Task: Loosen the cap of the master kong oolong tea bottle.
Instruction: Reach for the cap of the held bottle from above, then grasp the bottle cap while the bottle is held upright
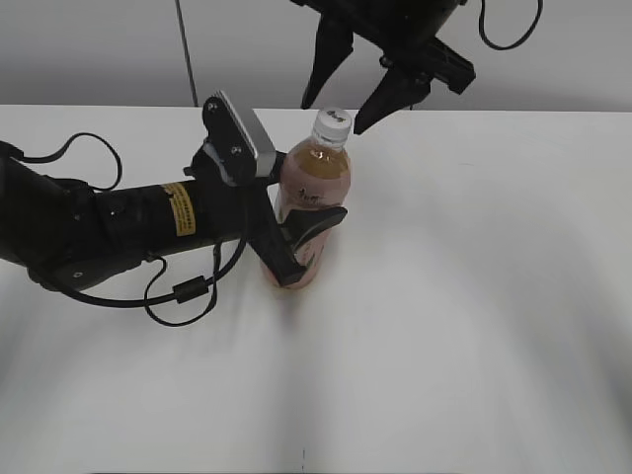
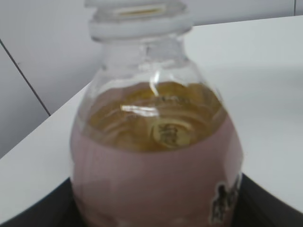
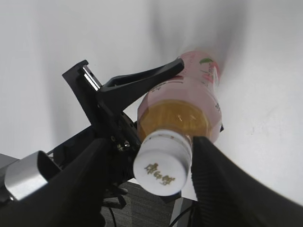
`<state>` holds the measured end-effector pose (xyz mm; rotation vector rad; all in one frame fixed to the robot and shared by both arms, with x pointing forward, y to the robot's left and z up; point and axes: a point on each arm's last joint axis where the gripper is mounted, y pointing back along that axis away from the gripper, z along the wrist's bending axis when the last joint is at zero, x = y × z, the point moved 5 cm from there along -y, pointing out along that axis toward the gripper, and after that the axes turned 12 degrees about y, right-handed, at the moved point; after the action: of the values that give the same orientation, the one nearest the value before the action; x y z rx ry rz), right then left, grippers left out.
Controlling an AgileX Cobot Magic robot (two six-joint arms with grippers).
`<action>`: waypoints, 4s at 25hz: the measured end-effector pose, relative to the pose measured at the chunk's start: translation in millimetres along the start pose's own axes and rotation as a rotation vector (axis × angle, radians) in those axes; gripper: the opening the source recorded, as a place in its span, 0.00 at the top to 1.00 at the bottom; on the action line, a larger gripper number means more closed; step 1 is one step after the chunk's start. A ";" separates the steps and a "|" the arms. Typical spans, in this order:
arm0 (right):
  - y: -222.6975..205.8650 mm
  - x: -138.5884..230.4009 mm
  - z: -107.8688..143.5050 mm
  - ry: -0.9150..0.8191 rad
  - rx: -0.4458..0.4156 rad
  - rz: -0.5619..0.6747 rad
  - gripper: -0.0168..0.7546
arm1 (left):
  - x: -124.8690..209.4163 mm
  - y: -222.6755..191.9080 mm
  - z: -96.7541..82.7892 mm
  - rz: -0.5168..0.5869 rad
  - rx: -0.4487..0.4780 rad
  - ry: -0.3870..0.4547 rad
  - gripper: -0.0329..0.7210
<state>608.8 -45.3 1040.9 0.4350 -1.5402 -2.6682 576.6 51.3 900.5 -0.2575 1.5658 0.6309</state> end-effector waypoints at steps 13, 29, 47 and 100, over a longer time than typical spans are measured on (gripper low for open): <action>-9.4 6.7 -7.0 -0.013 0.017 0.035 0.51 | 0.0 0.0 0.2 0.000 -0.002 0.002 0.38; -9.6 6.8 -6.8 0.323 0.012 0.037 0.60 | -0.1 0.0 0.1 -0.001 -0.001 -0.003 0.38; -8.4 7.1 -9.9 1.458 0.026 0.065 0.61 | -0.4 -0.5 -1.4 -0.002 0.004 -0.009 0.38; 24.8 -4.1 -41.9 1.569 0.346 0.182 0.62 | -19.1 1.0 3.8 -0.137 -0.028 0.069 0.38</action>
<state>620.6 -92.7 1043.3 1.6663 -1.1989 -1.0504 581.4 50.1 919.4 -0.4079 1.5912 0.5424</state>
